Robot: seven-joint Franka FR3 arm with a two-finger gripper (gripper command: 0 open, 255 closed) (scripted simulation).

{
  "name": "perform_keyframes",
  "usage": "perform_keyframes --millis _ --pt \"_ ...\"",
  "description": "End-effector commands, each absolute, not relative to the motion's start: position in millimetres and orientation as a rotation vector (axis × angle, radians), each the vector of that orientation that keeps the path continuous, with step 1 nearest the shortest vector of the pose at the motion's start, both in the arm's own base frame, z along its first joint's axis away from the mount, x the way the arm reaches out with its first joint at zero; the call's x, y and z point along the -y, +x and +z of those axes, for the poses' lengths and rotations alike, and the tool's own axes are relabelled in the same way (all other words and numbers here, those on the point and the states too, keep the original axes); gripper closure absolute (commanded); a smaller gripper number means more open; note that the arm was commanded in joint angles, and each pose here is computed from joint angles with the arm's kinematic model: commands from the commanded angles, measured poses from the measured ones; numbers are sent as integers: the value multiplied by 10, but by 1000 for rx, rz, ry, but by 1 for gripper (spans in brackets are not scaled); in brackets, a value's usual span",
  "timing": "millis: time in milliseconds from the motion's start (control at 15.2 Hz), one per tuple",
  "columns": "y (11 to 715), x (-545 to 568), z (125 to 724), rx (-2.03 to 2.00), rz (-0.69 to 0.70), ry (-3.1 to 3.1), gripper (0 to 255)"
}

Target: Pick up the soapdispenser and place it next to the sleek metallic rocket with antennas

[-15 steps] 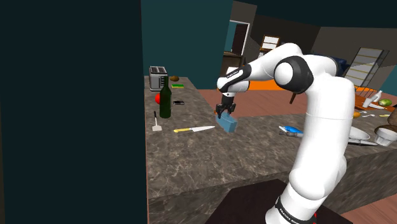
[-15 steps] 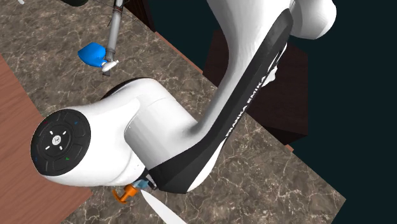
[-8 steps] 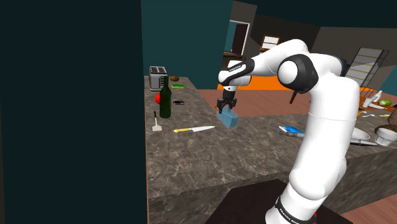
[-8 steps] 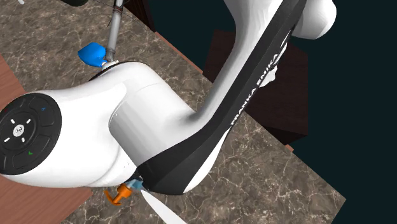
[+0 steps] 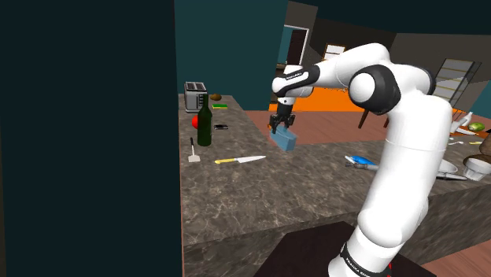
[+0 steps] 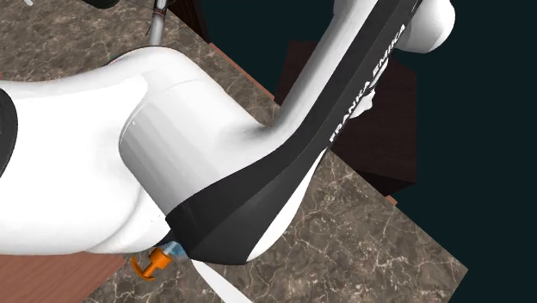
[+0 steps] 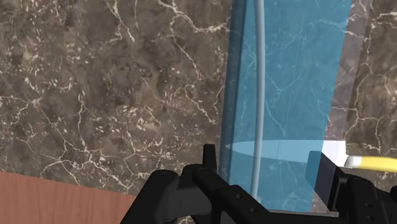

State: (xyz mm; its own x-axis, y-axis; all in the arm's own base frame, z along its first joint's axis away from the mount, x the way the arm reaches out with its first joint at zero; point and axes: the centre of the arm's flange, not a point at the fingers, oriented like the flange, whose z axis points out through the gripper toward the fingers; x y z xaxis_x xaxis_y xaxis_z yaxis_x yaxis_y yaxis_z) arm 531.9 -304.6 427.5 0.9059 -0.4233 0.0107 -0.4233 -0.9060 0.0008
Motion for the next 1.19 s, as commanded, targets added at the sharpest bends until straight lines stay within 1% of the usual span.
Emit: perform_keyframes --millis 0,1122 --pt "5318 3044 4383 681 16 3064 255" --pt "5318 3044 5280 681 16 3064 255"
